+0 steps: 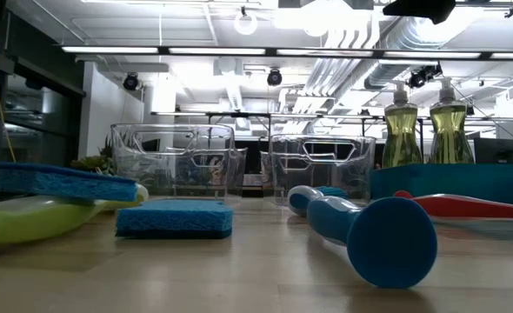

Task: Pick & Place Kitchen Sink Supplies
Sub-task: Put the green dishwashing liquid dispenser into the blue bin

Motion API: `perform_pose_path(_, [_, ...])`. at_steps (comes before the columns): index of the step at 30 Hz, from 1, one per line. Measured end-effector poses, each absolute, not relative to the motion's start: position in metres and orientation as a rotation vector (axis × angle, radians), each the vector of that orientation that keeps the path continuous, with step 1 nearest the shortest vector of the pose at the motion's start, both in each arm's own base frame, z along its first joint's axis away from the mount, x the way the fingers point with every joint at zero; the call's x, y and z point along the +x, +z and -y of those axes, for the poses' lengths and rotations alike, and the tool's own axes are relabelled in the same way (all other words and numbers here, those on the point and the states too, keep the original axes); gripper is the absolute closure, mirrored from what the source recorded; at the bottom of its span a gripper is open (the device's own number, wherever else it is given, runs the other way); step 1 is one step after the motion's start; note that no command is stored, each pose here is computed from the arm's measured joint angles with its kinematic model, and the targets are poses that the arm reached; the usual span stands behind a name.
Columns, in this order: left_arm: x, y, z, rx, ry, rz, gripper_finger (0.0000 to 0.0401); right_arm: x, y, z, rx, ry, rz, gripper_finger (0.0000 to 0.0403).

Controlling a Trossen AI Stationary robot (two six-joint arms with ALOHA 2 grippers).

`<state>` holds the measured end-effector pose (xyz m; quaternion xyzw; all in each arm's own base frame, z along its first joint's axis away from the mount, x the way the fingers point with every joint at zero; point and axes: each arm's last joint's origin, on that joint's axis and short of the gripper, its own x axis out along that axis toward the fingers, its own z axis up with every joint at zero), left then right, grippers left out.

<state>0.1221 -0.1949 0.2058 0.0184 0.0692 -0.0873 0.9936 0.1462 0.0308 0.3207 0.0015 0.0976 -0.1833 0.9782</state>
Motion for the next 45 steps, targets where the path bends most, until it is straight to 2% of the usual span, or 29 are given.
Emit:
perform_pose_path(6, [0.122,0.206,0.195,0.037,-0.175,-0.139,0.0125,0.146,0.321,-0.031,0.005,-0.369,-0.196,0.0098])
perform_pose_path(22, [0.122,0.207,0.194,0.049,-0.14,-0.127,0.0126,0.146,0.321,-0.031,0.005,-0.369,-0.197,0.0098])
perform_pose_path(32, [0.129,0.242,0.206,0.13,-0.121,-0.059,0.0126,0.146,0.321,-0.031,0.009,-0.369,-0.196,0.0098])
perform_pose_path(45, [0.146,0.282,0.204,0.195,0.079,-0.006,0.0126,0.146,0.321,-0.031,0.008,-0.37,-0.196,0.0098])
